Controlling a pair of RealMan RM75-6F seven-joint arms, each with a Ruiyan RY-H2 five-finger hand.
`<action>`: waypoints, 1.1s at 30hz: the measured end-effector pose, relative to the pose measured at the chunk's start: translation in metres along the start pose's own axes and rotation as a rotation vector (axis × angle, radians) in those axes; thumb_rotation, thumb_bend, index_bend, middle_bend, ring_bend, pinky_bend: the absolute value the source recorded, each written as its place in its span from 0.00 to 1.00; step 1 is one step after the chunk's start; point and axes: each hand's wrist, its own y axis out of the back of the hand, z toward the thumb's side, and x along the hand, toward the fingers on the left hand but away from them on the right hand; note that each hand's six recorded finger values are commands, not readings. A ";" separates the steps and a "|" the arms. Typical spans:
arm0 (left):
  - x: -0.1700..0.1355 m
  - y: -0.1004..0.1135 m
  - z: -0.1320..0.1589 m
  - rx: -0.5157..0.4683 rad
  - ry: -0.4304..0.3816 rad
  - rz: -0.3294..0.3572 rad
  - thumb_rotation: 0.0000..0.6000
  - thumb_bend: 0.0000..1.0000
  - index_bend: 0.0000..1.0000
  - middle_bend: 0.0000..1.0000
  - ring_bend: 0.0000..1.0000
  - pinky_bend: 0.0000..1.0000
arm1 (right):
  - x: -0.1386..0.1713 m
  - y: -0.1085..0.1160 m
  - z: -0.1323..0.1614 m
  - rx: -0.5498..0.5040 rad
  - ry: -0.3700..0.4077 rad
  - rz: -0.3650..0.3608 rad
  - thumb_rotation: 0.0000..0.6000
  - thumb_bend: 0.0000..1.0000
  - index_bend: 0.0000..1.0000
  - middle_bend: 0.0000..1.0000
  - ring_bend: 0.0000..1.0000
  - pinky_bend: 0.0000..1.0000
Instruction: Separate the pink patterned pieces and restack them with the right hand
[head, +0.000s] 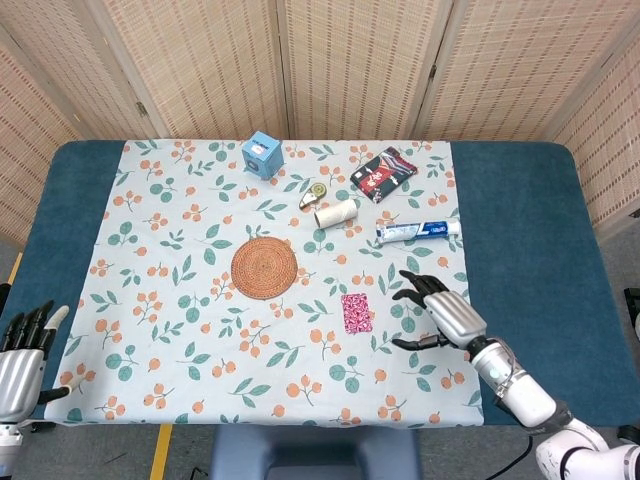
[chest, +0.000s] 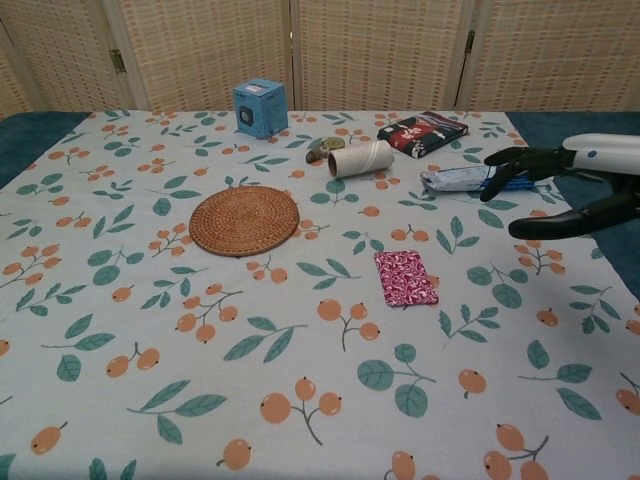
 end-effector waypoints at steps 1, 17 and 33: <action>0.000 -0.001 -0.001 -0.002 0.000 -0.001 1.00 0.17 0.08 0.00 0.07 0.00 | -0.003 -0.002 0.002 0.007 0.001 0.007 0.40 0.21 0.24 0.00 0.00 0.00; 0.001 -0.002 -0.005 -0.018 0.003 0.002 1.00 0.17 0.08 0.00 0.08 0.00 | -0.047 -0.044 0.021 0.129 -0.032 0.108 0.40 0.21 0.24 0.00 0.00 0.00; -0.001 -0.006 -0.012 -0.027 0.017 -0.007 1.00 0.17 0.09 0.00 0.08 0.00 | -0.071 -0.066 0.033 0.161 -0.035 0.128 0.40 0.21 0.24 0.00 0.00 0.00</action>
